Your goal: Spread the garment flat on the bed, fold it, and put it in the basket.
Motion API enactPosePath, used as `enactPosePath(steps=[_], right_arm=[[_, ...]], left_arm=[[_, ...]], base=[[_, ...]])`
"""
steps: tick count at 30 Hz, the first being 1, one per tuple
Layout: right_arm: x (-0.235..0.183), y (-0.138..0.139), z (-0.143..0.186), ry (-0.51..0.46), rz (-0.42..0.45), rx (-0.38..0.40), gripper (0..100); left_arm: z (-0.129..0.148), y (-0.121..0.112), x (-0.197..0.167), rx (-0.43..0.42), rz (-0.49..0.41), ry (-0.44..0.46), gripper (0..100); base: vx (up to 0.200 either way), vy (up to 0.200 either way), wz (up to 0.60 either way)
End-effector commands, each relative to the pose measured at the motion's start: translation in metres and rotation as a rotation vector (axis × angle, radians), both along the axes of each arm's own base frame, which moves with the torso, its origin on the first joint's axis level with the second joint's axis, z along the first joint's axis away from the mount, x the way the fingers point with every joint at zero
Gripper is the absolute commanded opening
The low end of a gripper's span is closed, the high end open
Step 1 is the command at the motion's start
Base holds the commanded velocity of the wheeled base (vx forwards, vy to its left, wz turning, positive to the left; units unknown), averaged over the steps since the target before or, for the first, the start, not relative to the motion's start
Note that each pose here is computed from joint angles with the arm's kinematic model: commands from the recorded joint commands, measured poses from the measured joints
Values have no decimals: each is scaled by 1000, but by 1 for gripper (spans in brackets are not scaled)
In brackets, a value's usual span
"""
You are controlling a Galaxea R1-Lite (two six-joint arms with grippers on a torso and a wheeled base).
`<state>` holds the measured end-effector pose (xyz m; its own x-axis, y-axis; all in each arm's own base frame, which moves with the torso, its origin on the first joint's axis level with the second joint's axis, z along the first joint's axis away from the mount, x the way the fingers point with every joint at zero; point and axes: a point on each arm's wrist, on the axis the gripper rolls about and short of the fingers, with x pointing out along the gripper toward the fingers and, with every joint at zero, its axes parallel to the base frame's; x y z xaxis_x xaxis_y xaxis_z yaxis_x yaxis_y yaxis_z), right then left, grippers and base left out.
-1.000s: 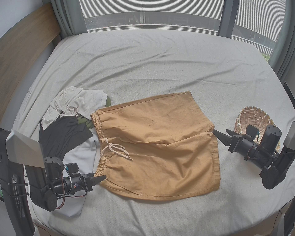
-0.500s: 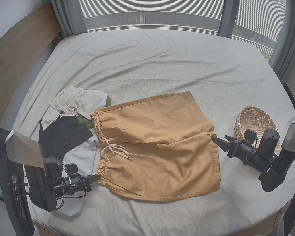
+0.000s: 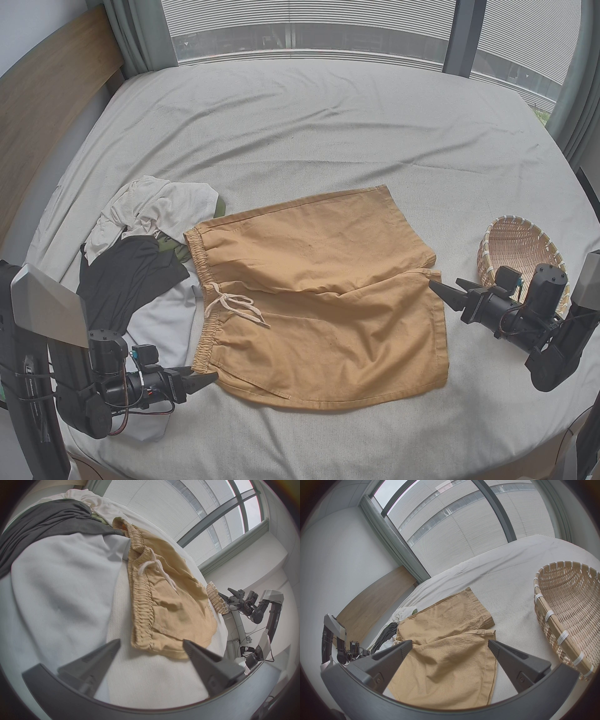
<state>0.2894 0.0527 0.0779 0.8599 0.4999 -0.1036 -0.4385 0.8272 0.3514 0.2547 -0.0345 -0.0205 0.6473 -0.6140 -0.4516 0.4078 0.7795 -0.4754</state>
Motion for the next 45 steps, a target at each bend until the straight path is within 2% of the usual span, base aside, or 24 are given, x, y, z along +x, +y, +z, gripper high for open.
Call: enactPosePath(steps=[1,7,8,24,26,34,40,45], right_arm=[[0,1,-1,2,3,0,100],[0,0,0,1,2,1,100],[0,1,0,1,3,0,100],[-7,-2,-7,39,-4,-8,100],[-13,-3,-11,68,-7,-12,100],[-47,-9,-48,295,-9,-50,100],[-65,-12,-68,408,6,-104,100],[-73,-13,-75,460,10,-121,100]], left_arm=[[1,1,0,2,9,1,100],[2,0,13,-6,20,-40,100],[1,0,16,-13,24,-42,0],[3,-1,15,-23,23,-37,0],[3,0,15,-25,24,-40,0],[8,-1,17,-29,15,-64,0],[7,-5,17,-28,2,-60,0],[6,-5,17,-28,1,-59,0]], base=[[0,0,0],[0,0,0],[0,0,0],[0,0,0],[0,0,0],[0,0,0],[0,0,0],[0,0,0]])
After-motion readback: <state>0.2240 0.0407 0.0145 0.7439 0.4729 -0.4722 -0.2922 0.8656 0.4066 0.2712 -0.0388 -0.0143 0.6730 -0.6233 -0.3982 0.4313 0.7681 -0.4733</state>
